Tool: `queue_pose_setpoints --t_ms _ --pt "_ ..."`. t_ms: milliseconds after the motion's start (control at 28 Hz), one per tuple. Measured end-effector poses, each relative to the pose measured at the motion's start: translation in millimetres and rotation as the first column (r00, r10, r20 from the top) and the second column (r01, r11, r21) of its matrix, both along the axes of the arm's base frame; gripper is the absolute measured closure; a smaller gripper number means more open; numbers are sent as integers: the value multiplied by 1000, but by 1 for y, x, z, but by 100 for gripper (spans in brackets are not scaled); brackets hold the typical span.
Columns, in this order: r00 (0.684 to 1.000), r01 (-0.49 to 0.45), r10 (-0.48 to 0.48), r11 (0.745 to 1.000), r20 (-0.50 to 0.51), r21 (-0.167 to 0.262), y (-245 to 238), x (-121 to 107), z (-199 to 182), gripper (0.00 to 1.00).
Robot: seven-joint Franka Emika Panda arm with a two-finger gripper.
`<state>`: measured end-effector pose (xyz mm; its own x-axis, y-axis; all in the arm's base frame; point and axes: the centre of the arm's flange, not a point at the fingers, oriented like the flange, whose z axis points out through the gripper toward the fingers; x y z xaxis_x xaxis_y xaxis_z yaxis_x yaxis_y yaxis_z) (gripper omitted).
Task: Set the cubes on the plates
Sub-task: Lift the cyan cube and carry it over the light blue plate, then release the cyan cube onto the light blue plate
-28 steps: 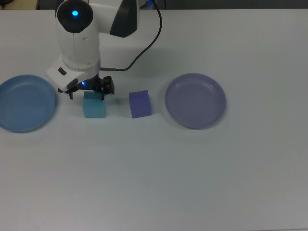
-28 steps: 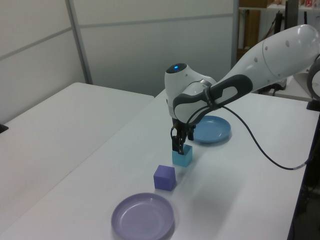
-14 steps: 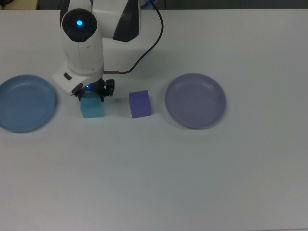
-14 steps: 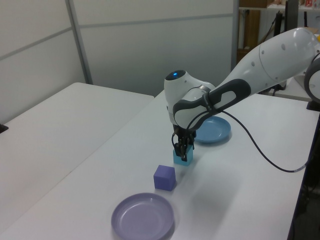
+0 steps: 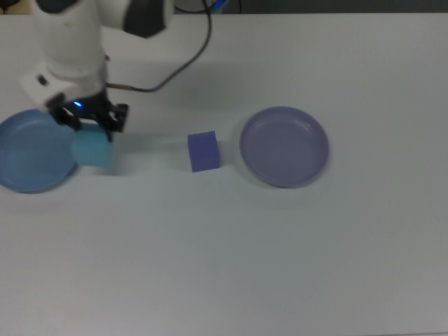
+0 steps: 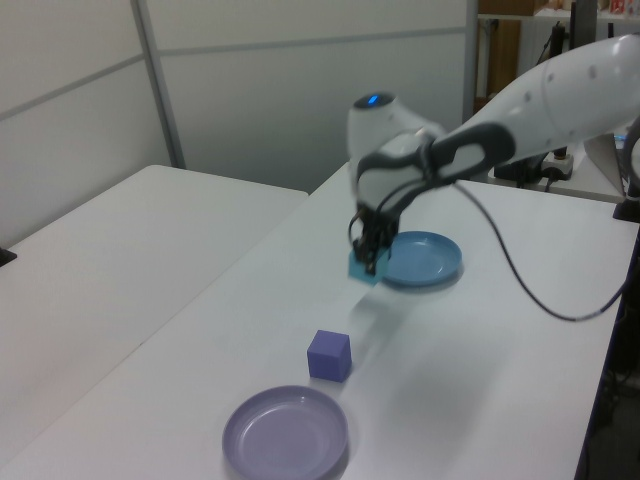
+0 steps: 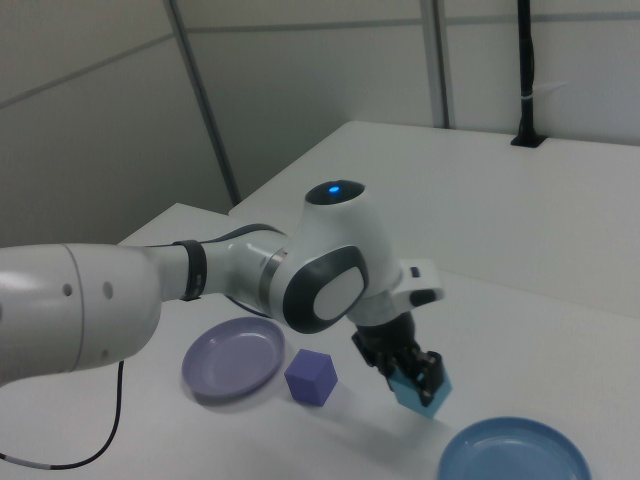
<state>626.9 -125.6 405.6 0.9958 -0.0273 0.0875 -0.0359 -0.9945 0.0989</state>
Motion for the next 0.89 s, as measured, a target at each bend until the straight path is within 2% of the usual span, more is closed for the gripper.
queue_pose_setpoints --t_ms 107,321,571,643,679,821,893 --pt "999 51 -51 999 5 1 -39 -10 10 42" --pt "990 140 -140 990 -34 5 -122 -28 -17 42" --pt "988 151 -151 989 -29 3 -151 -25 -35 42" --pt "989 147 -147 989 -25 3 -150 -23 -33 38" --pt "989 145 -145 989 -22 2 -148 -22 -31 31" --pt "990 138 -138 990 -12 0 -145 -18 -26 18" --pt "991 131 -131 991 1 -2 -141 -15 -19 6"
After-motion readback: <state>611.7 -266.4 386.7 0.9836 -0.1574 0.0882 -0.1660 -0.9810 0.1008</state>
